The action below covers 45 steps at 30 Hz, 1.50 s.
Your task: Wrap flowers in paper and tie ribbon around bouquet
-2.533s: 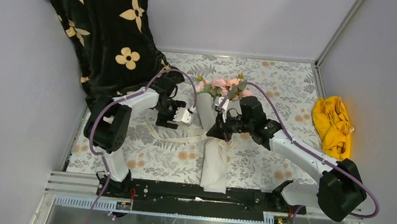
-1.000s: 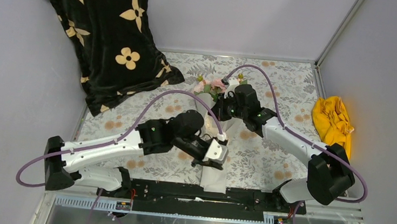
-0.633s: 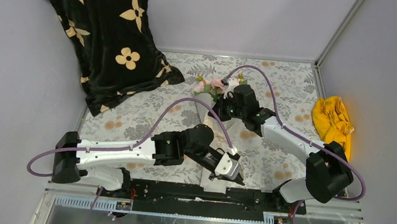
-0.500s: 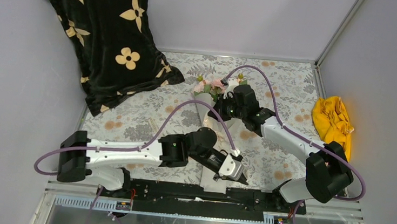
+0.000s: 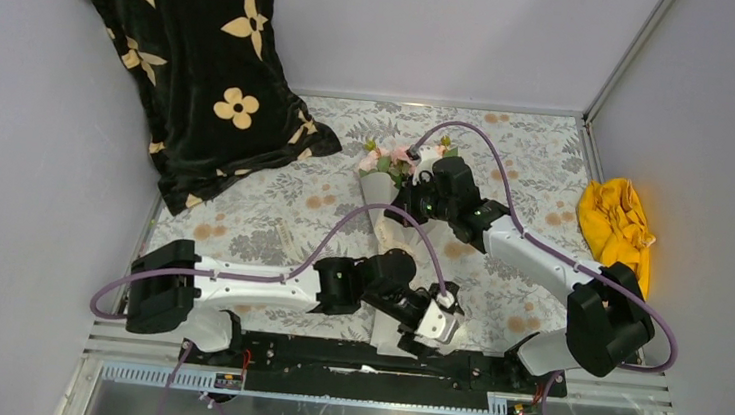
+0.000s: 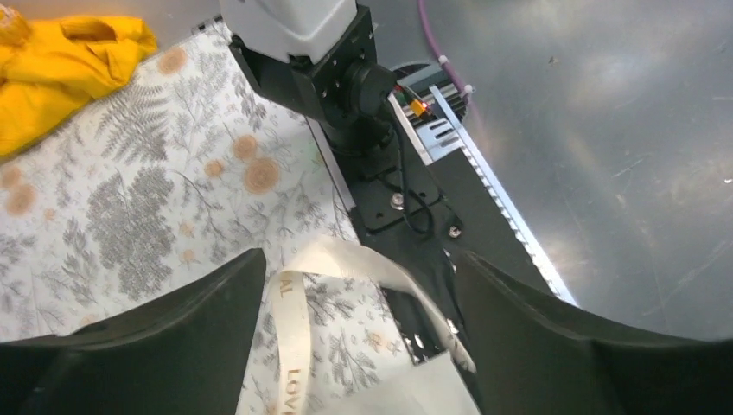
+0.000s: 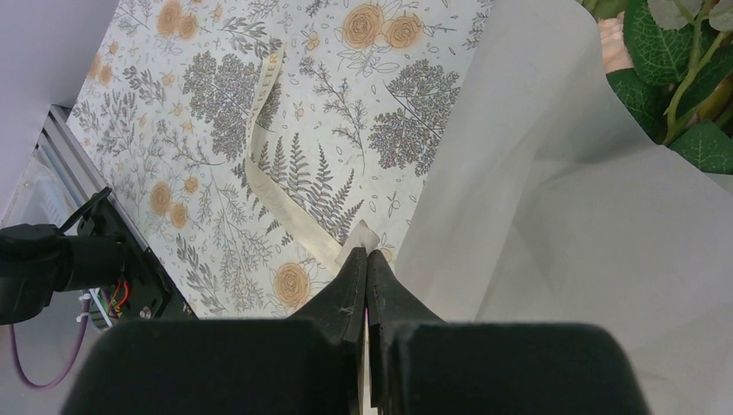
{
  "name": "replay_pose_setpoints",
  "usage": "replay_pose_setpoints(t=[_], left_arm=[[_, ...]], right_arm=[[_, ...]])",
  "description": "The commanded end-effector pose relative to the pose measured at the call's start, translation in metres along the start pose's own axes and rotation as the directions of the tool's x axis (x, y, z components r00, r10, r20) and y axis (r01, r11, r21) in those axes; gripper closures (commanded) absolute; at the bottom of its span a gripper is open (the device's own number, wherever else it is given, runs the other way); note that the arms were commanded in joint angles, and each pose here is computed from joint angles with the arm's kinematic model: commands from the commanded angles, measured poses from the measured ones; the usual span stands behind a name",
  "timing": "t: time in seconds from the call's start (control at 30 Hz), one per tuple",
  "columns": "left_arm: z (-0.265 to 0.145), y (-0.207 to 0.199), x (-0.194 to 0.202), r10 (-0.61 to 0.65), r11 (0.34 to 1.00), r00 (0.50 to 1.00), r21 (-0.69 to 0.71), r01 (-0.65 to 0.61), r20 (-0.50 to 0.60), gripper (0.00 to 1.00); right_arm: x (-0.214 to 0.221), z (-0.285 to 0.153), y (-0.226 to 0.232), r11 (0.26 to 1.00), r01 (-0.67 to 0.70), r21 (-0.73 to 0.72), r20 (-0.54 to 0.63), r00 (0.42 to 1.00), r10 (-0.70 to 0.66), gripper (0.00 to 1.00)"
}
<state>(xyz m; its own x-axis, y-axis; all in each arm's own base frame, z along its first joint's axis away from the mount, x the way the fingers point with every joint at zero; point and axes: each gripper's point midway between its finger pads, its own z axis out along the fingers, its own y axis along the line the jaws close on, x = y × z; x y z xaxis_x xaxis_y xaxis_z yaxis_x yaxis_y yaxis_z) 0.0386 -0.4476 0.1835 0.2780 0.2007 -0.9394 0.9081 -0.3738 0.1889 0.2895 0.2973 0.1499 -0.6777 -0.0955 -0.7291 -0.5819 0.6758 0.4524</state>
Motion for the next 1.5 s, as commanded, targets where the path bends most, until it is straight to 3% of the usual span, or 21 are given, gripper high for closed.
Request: replay_pose_setpoints(t=[0.0,0.17,0.27,0.37,0.47,0.53,0.63,0.77,0.83,1.07,1.17,1.3,1.37,1.47], left_arm=[[-0.024,0.008,-0.008,0.127,0.991,0.989,-0.030,-0.130,-0.076,0.02],[-0.075,0.024,-0.015,0.099,0.977,0.977,-0.166,-0.131,-0.188,0.01],[-0.114,0.045,-0.026,-0.064,0.938,0.992,-0.347,0.021,-0.112,0.05],[-0.157,0.070,-0.019,-0.255,0.798,0.966,-0.555,0.237,0.046,0.31],[-0.198,0.090,0.029,-0.460,0.540,0.865,-0.711,0.451,0.199,0.52],[-0.220,0.097,0.063,-0.558,0.380,0.778,-0.744,0.550,0.290,0.53],[-0.241,0.101,0.102,-0.639,0.202,0.654,-0.733,0.650,0.404,0.40],[-0.248,0.096,0.125,-0.670,0.132,0.585,-0.703,0.699,0.457,0.38],[-0.246,0.090,0.133,-0.684,0.129,0.577,-0.704,0.698,0.447,0.36],[-0.247,0.082,0.151,-0.676,0.151,0.612,-0.735,0.661,0.411,0.36],[-0.238,0.076,0.148,-0.675,0.248,0.645,-0.713,0.655,0.358,0.45],[-0.228,0.077,0.132,-0.605,0.421,0.744,-0.679,0.602,0.285,0.62],[-0.219,0.073,0.129,-0.557,0.518,0.798,-0.655,0.551,0.231,0.63],[-0.196,0.060,0.130,-0.456,0.671,0.884,-0.614,0.415,0.099,0.63]], right_arm=[[-0.024,-0.015,0.014,1.000,0.015,-0.023,0.055,0.998,-0.014,1.00],[-0.026,-0.021,0.017,0.997,-0.070,-0.016,0.086,0.994,0.071,1.00],[-0.026,-0.021,0.019,0.994,-0.106,-0.004,0.114,0.988,0.105,1.00],[-0.022,-0.018,0.022,0.993,-0.116,0.025,0.132,0.985,0.112,1.00],[-0.015,-0.007,0.026,0.992,-0.113,0.057,0.133,0.986,0.104,1.00],[-0.007,0.004,0.035,0.995,-0.089,0.050,0.110,0.990,0.084,0.99],[0.007,0.020,0.047,0.998,-0.050,0.037,0.038,0.998,0.049,0.89],[0.023,0.025,0.051,0.998,0.038,0.053,-0.078,0.996,-0.034,0.48],[0.027,0.018,0.049,0.991,0.101,0.082,-0.140,0.986,-0.089,0.23],[-0.001,-0.036,0.033,0.951,0.182,0.249,-0.114,0.981,-0.158,0.08],[0.007,-0.054,0.012,0.922,0.125,0.366,-0.149,0.986,-0.074,0.11],[0.039,-0.063,-0.019,0.901,-0.068,0.429,-0.178,0.971,0.158,0.29],[0.048,-0.061,-0.030,0.898,-0.191,0.397,-0.151,0.951,0.269,0.36],[0.053,-0.054,-0.032,0.895,-0.281,0.345,-0.135,0.929,0.344,0.38]])
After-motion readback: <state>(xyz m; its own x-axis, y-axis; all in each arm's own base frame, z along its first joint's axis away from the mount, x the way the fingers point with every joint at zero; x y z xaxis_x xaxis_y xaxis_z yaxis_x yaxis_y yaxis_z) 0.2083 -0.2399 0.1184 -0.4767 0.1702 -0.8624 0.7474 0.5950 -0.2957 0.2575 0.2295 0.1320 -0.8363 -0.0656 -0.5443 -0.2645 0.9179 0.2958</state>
